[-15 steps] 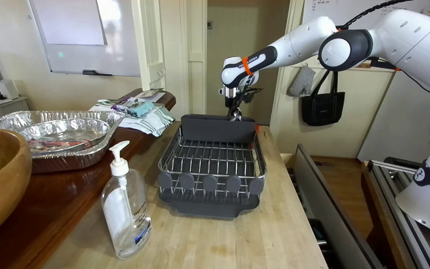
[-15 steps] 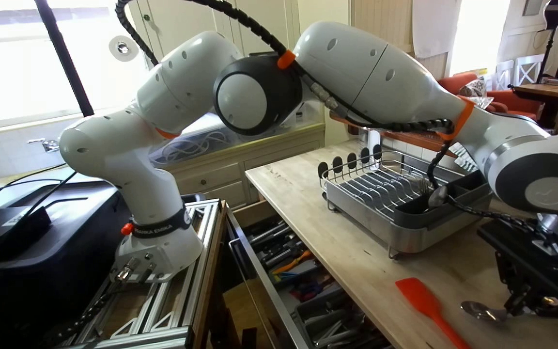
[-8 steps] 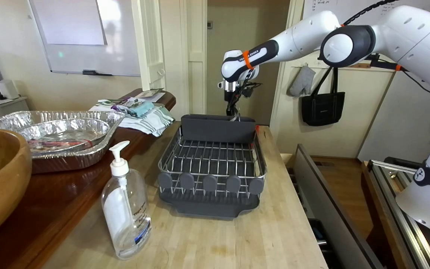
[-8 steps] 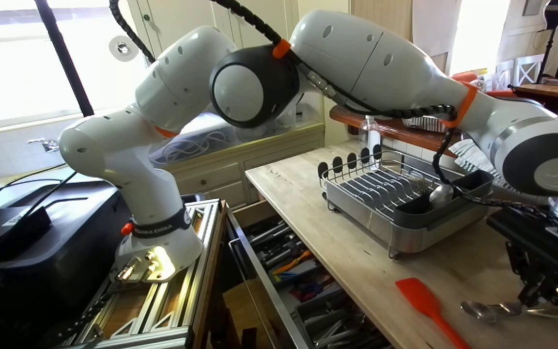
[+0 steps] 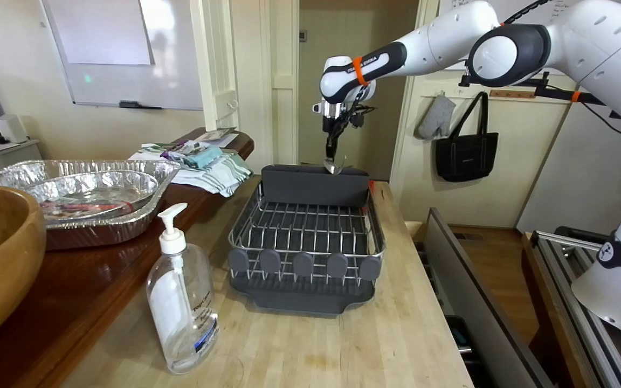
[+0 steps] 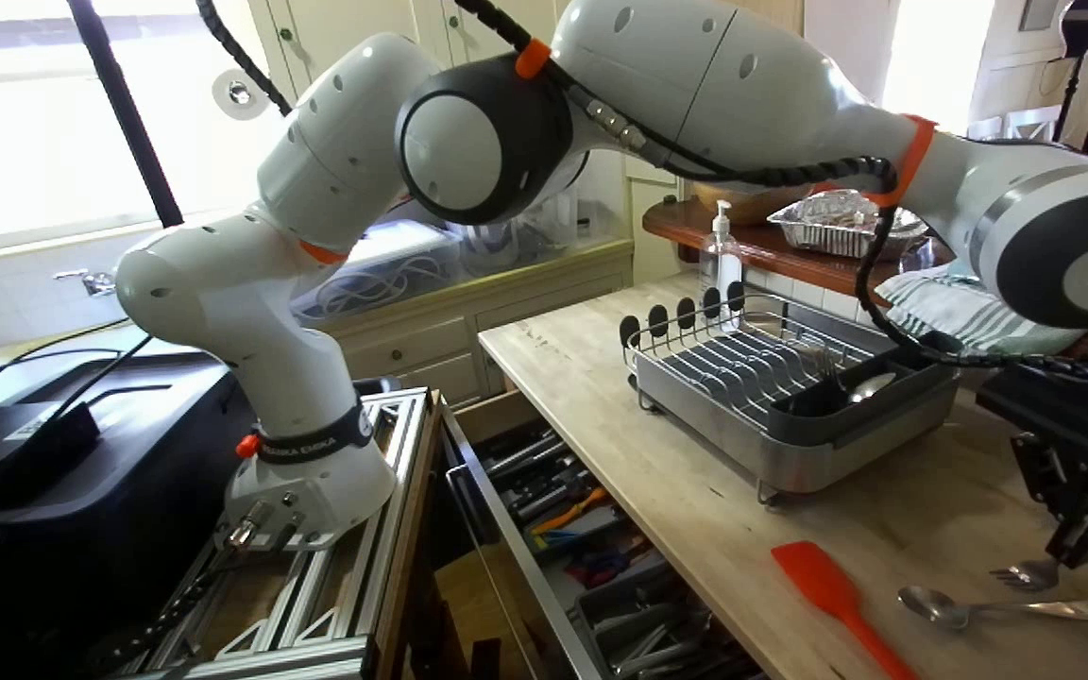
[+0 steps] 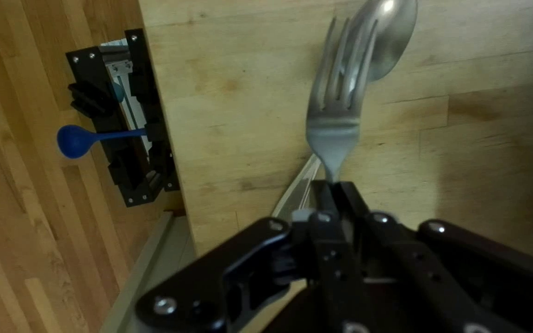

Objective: Put the silver fork on the dishrack.

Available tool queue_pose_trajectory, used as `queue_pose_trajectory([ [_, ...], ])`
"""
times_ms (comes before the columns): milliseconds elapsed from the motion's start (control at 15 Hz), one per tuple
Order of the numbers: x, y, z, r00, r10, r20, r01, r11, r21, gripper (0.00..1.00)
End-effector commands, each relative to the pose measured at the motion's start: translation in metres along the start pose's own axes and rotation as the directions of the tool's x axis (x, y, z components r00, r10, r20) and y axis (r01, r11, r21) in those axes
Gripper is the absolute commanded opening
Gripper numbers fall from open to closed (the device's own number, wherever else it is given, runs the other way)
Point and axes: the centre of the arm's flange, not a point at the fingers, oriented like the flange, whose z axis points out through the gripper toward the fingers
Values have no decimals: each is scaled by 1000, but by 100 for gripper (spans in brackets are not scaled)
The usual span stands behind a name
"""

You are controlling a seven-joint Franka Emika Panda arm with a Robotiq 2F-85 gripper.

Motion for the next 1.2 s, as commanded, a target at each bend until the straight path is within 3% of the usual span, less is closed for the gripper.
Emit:
queue_pose_trajectory([
  [0,-13,-12,-22,996,-86,20,86,996,-21,2],
  [533,-19,-36,-76,950,-286,126,301,946,-123,2],
  [1133,-11,-94,-112,823,-486,294,545,822,-166,2],
])
